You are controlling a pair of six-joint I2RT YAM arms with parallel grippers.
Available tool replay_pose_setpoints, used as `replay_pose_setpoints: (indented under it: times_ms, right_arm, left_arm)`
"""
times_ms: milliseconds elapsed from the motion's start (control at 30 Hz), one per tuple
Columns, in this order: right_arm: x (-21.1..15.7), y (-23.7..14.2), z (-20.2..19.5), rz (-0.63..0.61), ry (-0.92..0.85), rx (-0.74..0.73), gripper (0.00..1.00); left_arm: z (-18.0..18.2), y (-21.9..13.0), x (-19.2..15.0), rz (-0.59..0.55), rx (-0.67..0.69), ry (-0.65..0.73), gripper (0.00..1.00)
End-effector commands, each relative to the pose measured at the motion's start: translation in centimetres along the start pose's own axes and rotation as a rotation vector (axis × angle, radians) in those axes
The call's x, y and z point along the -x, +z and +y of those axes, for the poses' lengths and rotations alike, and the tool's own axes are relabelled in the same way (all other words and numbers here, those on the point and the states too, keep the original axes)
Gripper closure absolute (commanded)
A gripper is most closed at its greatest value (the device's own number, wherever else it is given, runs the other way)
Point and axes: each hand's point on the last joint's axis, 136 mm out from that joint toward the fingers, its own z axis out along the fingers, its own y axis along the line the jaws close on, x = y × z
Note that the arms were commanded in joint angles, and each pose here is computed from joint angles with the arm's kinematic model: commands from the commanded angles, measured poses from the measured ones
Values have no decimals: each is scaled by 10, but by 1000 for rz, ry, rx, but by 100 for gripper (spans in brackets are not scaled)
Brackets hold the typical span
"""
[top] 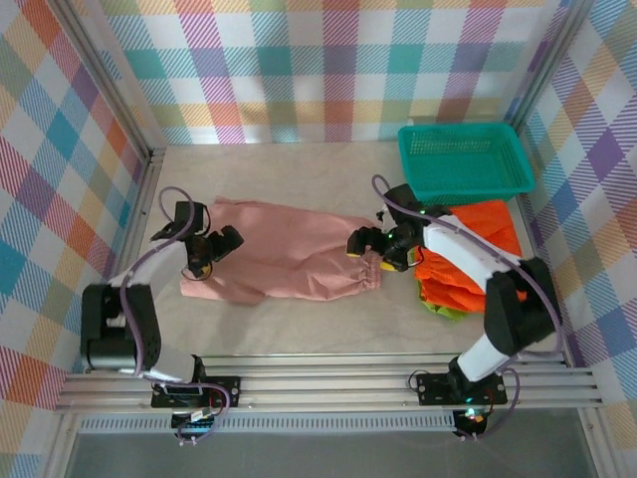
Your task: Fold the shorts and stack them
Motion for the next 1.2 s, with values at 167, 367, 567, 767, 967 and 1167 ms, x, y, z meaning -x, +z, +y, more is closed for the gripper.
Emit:
replay_pose_setpoints:
  times_ms: [167,367,567,767,967,1167]
  right_arm:
    - [25,6,-32,-16,-23,-129,7]
    - [32,27,-37,-6,16,-130,10]
    - [27,55,-38,64,66,-93,13]
    - [22,72,-29,98,65,-66,19]
    - [16,86,-28,135,75,-79,37]
    - [20,85,-37,131,9,-163,72]
  left_arm:
    - [-54,-48,1,-46,-163,98,0]
    - [-28,-7,-28,30,-113,74,0]
    - [-8,22,-52,95,-76,56,0]
    - [-1,30,-58,105,-67,63,0]
    - [3,33,-60,107,-57,67,0]
    - [1,26,-55,87,-53,75,0]
